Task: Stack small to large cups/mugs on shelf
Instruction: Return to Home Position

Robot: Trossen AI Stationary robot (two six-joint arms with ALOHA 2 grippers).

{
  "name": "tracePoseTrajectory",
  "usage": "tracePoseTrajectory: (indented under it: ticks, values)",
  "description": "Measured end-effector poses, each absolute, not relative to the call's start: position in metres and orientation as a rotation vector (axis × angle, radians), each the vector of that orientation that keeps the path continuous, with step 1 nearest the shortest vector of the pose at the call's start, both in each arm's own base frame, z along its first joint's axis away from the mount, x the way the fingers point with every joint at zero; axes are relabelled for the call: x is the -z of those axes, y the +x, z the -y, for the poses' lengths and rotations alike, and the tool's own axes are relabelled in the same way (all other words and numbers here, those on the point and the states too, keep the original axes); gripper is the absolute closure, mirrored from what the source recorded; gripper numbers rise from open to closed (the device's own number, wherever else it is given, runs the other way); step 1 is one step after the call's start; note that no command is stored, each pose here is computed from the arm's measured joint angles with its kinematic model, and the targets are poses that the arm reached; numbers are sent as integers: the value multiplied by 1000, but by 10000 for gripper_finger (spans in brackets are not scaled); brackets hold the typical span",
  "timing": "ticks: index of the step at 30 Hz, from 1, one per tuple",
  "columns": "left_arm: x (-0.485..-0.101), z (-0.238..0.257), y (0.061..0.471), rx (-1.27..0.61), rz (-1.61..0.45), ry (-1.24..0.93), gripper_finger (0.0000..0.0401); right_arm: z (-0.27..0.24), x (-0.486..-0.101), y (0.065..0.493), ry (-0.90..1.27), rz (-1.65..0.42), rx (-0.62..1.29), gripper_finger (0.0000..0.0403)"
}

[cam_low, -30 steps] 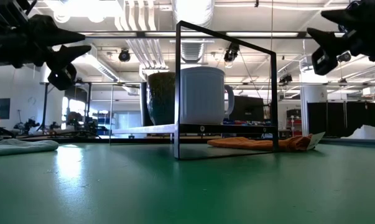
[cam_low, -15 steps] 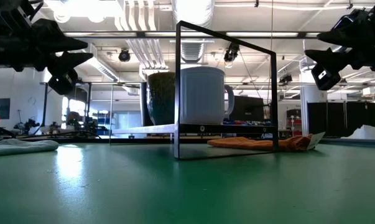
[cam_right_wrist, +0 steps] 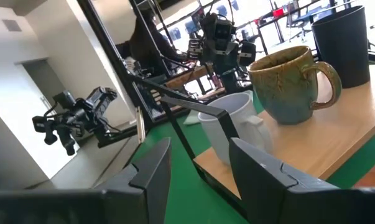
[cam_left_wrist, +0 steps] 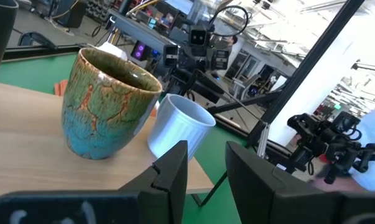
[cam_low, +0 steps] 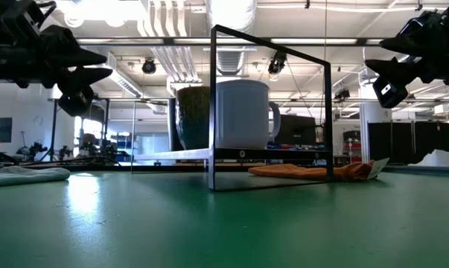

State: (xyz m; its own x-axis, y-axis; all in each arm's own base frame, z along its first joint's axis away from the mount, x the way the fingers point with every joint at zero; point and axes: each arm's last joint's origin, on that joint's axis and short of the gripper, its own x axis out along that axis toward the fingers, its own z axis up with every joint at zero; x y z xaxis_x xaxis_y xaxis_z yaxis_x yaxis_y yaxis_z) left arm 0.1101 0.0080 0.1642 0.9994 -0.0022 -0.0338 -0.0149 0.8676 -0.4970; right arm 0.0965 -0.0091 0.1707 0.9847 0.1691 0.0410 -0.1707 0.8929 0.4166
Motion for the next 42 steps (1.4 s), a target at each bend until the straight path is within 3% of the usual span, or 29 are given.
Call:
tracePoseTrajectory:
  ticks: [42]
  values:
    - [-163, -8, 111, -10, -43, -521, 307, 9, -171, 96, 432, 4, -176, 248]
